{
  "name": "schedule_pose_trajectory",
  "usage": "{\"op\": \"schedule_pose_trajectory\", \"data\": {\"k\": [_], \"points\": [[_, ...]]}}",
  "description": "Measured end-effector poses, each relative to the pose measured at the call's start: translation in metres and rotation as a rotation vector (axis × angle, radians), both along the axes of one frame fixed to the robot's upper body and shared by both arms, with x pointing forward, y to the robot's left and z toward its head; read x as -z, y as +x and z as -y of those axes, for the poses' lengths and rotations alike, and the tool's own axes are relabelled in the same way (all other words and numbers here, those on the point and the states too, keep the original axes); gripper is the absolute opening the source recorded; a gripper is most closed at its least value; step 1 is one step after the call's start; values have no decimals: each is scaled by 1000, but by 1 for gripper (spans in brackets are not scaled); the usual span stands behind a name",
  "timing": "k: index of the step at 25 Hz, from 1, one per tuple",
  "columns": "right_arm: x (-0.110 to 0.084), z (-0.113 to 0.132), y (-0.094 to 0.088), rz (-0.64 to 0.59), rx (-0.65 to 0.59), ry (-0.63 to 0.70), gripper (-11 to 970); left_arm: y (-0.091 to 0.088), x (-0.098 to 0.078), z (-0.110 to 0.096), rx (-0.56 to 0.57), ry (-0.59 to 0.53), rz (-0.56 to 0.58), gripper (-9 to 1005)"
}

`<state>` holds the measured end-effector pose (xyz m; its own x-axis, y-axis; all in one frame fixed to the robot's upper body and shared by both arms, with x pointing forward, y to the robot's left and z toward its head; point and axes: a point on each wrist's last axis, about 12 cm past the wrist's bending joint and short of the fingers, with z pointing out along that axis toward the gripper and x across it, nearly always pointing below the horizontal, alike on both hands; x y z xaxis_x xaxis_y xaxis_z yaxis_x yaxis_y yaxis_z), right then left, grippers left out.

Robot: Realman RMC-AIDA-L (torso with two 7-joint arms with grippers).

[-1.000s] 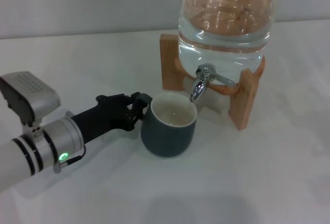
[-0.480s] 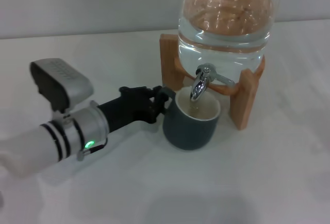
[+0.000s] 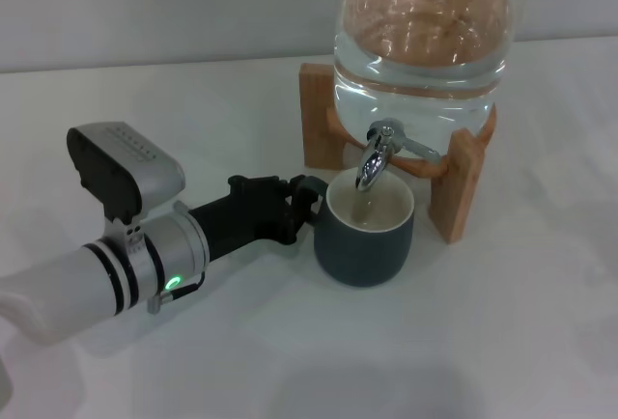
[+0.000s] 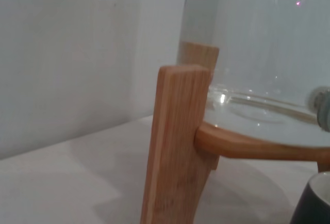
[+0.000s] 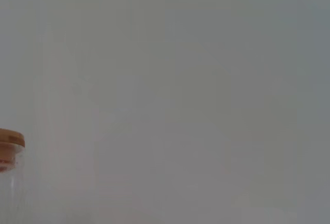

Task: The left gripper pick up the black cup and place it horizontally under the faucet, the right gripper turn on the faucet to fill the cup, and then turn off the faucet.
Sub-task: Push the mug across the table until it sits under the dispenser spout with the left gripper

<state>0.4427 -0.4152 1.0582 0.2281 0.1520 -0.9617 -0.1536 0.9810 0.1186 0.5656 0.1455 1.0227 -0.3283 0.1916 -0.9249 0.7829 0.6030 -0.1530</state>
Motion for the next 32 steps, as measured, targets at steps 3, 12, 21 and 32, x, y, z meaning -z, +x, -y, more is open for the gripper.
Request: {"op": "schedule_pose_trajectory", "data": {"k": [3, 12, 21, 32], "points": [[0, 0, 0, -3, 2, -1, 790, -3, 2, -2, -4, -6, -6, 146], [1, 1, 0, -6, 4, -1, 789, -4, 3, -4, -6, -6, -10, 138], [2, 1, -1, -13, 9, 2, 788, -4, 2, -2, -6, -12, -12, 383], [2, 3, -2, -19, 15, -2, 787, -8, 5, -11, -19, -31, -11, 548]]}}
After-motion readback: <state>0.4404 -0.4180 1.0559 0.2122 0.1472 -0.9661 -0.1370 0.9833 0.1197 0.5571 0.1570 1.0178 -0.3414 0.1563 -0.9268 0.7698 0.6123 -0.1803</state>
